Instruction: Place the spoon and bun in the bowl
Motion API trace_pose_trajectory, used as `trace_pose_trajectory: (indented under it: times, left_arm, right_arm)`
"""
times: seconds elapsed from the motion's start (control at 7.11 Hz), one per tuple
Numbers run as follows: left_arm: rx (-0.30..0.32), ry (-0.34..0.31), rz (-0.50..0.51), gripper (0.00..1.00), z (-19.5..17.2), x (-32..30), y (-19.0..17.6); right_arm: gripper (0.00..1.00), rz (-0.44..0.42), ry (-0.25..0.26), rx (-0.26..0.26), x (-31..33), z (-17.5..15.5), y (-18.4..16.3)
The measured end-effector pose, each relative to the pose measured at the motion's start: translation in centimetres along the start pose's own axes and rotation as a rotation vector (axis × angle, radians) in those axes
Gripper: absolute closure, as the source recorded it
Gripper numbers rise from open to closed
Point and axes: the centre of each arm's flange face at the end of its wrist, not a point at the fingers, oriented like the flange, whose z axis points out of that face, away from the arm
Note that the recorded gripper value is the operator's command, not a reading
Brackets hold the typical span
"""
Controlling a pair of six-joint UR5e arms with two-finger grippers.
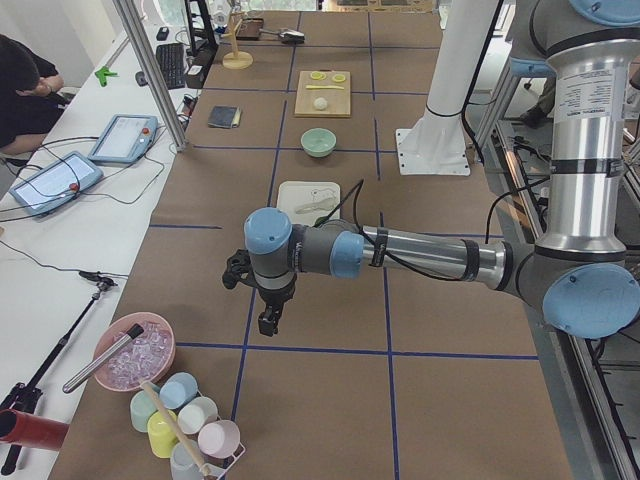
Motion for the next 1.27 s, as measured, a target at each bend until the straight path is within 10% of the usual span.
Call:
trace_pose_trajectory:
  times: [0.7, 1.27]
  left_arm:
    - [0.461, -0.042, 0.434, 0.00, -2.9, 4.0, -4.3]
    - [0.479, 0.186, 0.154, 0.00, 1.3, 19.2, -10.7]
  right_arm:
    - [0.00, -0.145, -0.009, 0.085, -5.1, -0.3, -5.9]
    - [0.00, -0.133, -0.022, 0.085, -4.8, -0.1, -5.4]
